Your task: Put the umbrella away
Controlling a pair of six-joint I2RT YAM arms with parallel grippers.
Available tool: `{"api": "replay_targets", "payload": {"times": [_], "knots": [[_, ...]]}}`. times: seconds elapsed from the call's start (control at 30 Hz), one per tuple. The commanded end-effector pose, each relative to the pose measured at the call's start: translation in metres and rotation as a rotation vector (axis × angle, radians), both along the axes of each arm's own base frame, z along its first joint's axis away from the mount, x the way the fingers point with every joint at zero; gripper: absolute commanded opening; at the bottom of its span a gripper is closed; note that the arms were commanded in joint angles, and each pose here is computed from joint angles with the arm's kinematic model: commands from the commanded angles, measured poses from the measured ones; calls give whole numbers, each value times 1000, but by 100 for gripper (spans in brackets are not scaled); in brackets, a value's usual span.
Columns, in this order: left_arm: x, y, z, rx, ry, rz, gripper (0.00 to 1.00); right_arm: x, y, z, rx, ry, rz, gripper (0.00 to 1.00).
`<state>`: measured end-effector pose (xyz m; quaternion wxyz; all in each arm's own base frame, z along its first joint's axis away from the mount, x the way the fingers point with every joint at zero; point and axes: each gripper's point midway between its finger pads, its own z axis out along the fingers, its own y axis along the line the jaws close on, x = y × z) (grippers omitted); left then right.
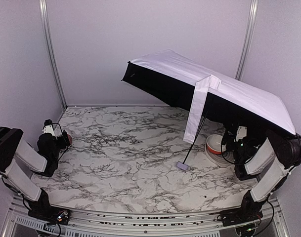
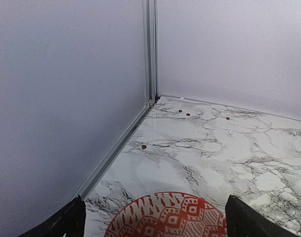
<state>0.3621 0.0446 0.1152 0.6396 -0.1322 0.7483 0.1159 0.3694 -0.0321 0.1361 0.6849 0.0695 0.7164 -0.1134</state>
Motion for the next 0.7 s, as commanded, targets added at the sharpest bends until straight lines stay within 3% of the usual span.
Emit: {"api": "replay_targets", "payload": {"times": [0.0, 0.4, 0.57, 0.67], "knots": [[3, 0, 16, -7, -59, -1, 99, 2, -2, 14, -1, -48, -2, 100], [3, 2, 20, -5, -70, 9, 99, 1, 0, 20, -9, -48, 3, 100], [-5, 4, 23, -14, -84, 23, 99, 6, -2, 52, 25, -42, -9, 100], [-10, 3, 26, -11, -106, 24, 99, 7, 13, 72, 56, -76, 82, 100]]}}
